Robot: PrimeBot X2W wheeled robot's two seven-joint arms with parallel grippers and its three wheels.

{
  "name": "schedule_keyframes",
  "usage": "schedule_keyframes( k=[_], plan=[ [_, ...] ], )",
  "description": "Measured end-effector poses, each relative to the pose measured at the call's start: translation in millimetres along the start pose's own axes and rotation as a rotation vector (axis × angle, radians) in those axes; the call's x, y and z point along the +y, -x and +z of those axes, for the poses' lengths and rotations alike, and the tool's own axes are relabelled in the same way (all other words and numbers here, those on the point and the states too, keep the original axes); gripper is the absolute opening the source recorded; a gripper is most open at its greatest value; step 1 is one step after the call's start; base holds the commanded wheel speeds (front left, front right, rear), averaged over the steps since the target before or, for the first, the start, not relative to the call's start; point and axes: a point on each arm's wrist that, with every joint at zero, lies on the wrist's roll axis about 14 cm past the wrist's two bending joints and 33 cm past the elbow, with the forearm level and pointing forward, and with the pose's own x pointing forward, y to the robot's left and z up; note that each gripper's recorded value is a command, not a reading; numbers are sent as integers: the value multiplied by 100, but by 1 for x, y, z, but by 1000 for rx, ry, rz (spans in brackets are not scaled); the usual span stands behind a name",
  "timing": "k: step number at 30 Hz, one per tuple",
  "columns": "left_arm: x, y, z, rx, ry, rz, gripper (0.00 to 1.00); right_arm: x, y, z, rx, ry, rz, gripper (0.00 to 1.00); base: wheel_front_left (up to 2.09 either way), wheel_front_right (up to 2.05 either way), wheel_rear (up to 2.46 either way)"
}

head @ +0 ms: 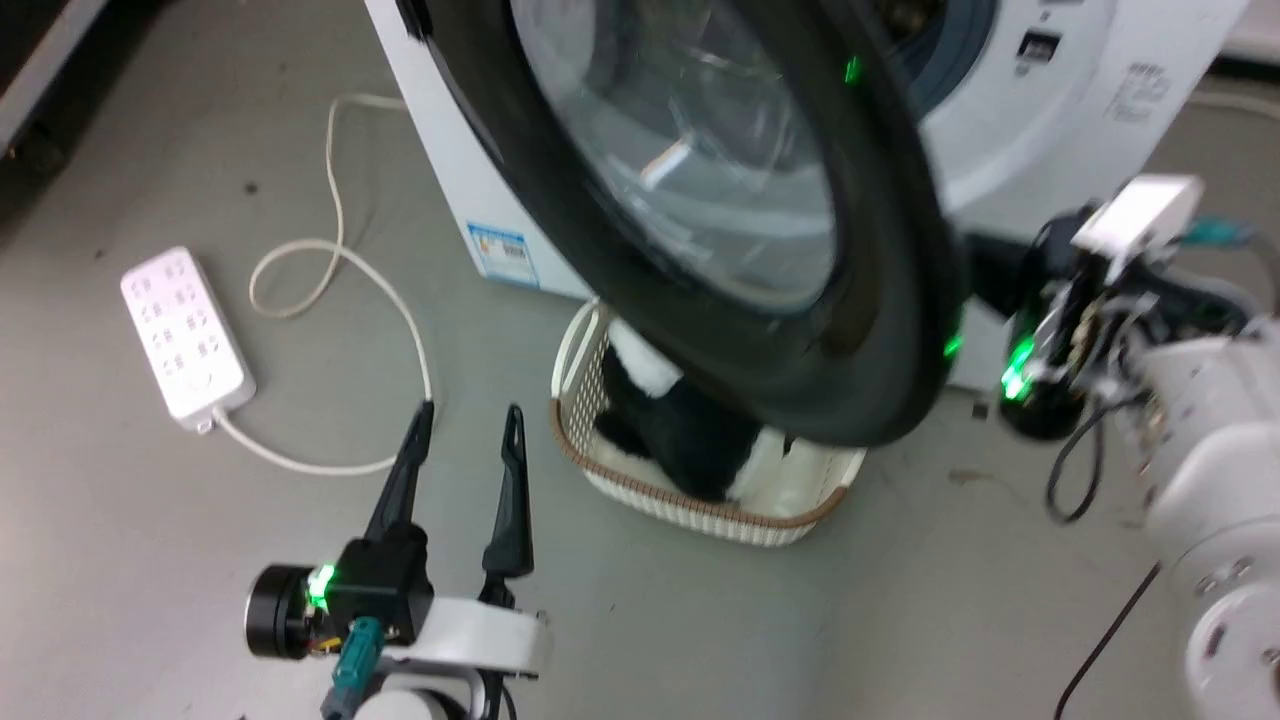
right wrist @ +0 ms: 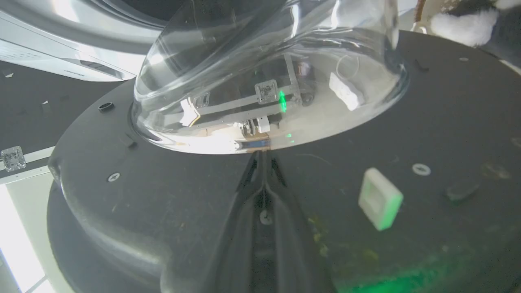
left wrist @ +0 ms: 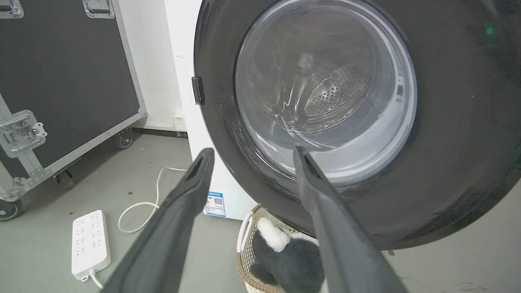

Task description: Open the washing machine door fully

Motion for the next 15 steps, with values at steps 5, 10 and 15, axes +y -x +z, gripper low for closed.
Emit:
schedule_keyframes(
  k=[5,10,15],
  plan=[
    [1,16,5,-9,9,-4,100,-6,10,-35,69,-29,9,0,0,0,0],
    [3,26,10,-22,16,-9,100,21,19,-54,143,-15,80,0,0,0,0],
    [5,32,13,-29,16,-14,100,25,22,-72,209,-3,93,0,0,0,0]
  ],
)
